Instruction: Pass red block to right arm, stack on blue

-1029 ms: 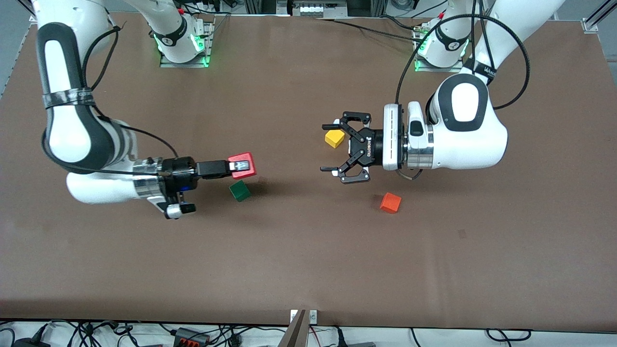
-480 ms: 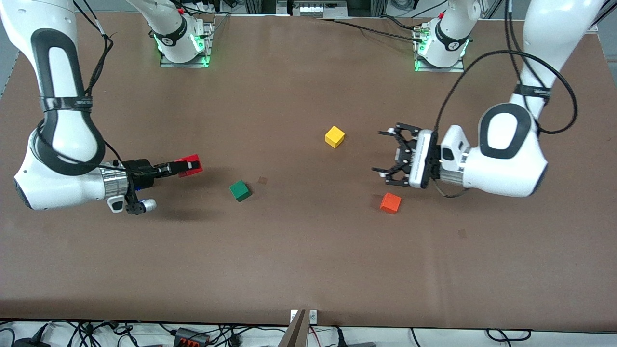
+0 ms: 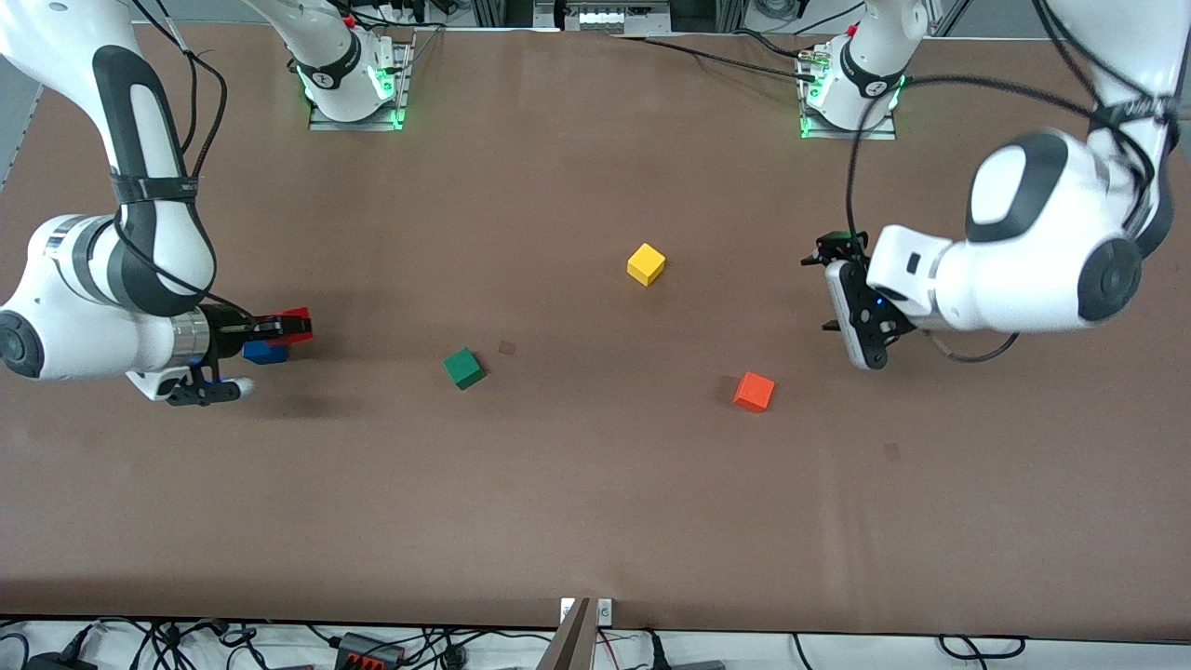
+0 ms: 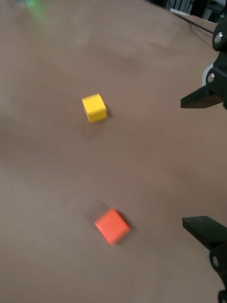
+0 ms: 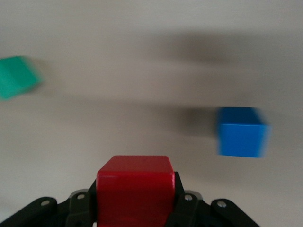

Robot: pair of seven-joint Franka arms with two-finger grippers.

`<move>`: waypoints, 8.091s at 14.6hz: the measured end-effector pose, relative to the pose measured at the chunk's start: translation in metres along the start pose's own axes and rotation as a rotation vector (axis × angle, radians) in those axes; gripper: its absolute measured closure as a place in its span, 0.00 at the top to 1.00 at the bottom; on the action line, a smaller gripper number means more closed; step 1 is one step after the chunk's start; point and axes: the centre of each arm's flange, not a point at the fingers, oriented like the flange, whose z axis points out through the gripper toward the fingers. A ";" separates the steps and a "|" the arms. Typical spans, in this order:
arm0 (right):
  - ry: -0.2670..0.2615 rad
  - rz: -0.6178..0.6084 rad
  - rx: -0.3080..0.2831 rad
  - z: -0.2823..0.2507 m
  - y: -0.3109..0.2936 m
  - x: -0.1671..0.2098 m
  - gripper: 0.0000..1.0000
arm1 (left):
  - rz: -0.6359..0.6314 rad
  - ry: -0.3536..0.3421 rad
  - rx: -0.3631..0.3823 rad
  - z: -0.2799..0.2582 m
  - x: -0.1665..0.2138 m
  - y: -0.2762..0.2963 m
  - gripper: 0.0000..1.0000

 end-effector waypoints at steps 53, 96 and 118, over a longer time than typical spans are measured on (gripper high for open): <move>0.235 0.063 -0.197 0.070 0.053 -0.026 0.56 | -1.010 0.111 0.347 -0.146 -0.131 0.039 1.00; 0.308 0.154 -0.151 -0.263 -0.005 -0.096 1.00 | -1.034 0.104 0.340 -0.145 -0.140 0.028 1.00; 0.295 0.141 -0.149 -0.229 -0.015 -0.132 1.00 | -1.035 0.104 0.339 -0.145 -0.140 0.028 1.00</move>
